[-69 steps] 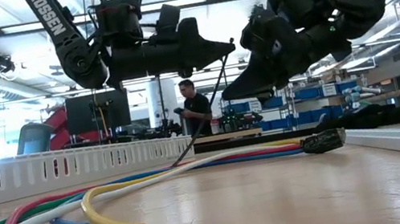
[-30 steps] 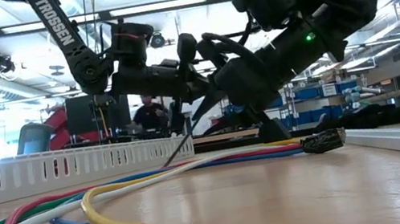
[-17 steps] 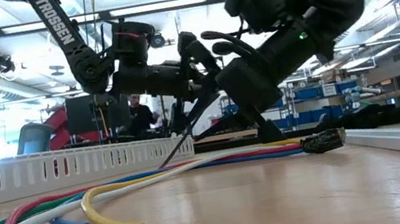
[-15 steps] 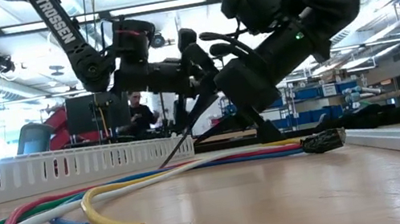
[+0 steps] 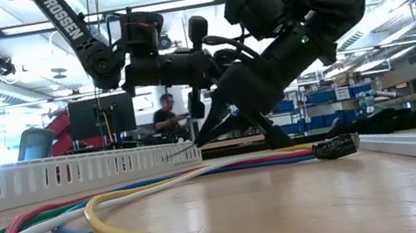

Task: Ziptie cables
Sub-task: Wrap the cable wires together using the black zip tie

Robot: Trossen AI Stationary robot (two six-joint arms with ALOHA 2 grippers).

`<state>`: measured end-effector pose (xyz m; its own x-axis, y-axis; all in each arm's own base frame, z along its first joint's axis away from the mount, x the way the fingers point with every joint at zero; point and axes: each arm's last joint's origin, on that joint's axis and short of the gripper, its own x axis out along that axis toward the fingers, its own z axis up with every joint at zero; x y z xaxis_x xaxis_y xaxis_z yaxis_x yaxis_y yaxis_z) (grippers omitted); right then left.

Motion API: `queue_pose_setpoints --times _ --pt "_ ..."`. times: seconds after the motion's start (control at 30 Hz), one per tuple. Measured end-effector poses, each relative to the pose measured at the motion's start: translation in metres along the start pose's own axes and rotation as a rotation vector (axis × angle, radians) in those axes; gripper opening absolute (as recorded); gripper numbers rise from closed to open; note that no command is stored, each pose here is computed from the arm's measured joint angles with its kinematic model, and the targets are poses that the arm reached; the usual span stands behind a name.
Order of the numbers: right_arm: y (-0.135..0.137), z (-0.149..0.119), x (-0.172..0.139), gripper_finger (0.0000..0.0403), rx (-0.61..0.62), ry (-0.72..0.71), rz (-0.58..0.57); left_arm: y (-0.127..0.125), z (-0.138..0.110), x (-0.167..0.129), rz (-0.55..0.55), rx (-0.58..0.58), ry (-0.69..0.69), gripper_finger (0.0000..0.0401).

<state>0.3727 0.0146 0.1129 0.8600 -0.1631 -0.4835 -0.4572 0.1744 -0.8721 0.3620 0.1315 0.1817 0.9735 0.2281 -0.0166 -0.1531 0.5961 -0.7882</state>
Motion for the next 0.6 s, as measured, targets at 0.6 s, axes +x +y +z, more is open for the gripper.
queue_pose_setpoints --times 0.6 --pt "-0.015 -0.017 -0.031 0.0000 0.764 -0.289 0.130 0.008 0.008 -0.010 -0.208 0.532 0.093 0.0000"
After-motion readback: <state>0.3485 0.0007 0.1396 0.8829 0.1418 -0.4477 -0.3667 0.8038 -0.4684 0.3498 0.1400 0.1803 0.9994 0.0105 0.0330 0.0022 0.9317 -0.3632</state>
